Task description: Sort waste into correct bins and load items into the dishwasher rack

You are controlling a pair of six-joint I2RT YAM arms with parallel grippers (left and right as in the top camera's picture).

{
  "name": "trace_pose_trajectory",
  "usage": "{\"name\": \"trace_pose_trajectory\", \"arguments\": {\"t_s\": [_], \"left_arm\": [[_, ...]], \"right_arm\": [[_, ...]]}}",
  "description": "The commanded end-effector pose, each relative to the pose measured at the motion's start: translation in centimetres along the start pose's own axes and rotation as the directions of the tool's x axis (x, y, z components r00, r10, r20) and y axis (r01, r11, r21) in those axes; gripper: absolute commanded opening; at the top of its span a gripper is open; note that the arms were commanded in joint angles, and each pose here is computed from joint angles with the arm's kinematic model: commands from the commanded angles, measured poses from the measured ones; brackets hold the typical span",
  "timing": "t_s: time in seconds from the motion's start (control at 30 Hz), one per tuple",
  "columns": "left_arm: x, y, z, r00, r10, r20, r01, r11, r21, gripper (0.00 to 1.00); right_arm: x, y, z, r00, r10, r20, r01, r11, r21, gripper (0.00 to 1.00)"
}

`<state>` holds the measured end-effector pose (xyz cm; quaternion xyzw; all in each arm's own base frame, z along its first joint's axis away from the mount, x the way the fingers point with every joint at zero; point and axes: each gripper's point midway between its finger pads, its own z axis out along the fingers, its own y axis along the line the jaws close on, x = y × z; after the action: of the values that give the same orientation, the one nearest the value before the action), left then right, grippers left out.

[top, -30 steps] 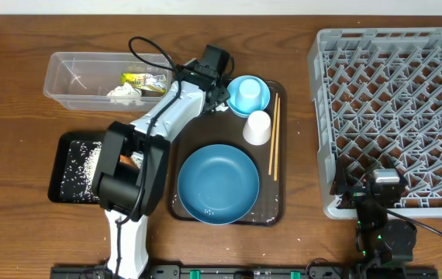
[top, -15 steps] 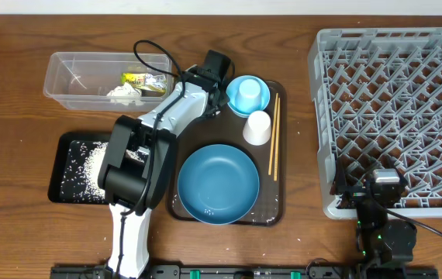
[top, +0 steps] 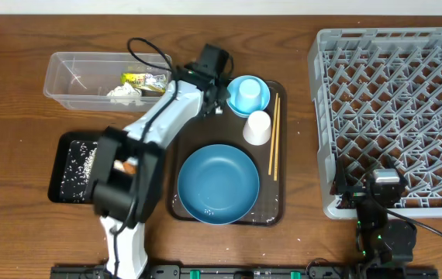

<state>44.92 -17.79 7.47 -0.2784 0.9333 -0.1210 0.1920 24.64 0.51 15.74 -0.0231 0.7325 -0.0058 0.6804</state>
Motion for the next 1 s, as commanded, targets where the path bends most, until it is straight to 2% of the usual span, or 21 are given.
{"name": "trace_pose_trajectory", "arguments": {"t_s": [0.0,0.2,0.4,0.5,0.8,0.97], "left_arm": [[-2.6,-1.4,-5.0,0.993,-0.004,0.116,-0.004,0.998,0.065,0.06],[-7.1,0.5,-9.6,0.952,-0.061,0.301,0.052,0.998,0.037,0.06],[-11.0,5.8,-9.4,0.921,-0.128,0.368,0.164,0.984,-0.067,0.06],[-12.4,8.1,-9.1,0.911,-0.165,0.378,0.215,0.972,-0.093,0.09],[-14.4,11.2,-9.3,0.889,-0.218,0.402,0.285,0.952,-0.115,0.65],[-13.3,10.8,-10.0,0.911,-0.224,0.346,0.272,0.957,-0.096,0.72]], "right_arm": [[0.1,-0.1,0.0,1.000,0.003,-0.002,-0.003,1.000,0.004,0.99],[0.1,-0.1,0.0,1.000,0.003,-0.002,-0.003,1.000,0.004,0.99],[0.1,-0.1,0.0,1.000,0.003,-0.002,-0.003,1.000,0.004,0.99],[0.1,-0.1,0.0,1.000,0.003,-0.002,-0.003,1.000,0.004,0.99],[0.1,-0.1,0.0,1.000,0.003,-0.002,-0.003,1.000,0.004,0.99],[0.1,-0.1,0.0,1.000,0.003,-0.002,-0.003,1.000,0.004,0.99]]}}
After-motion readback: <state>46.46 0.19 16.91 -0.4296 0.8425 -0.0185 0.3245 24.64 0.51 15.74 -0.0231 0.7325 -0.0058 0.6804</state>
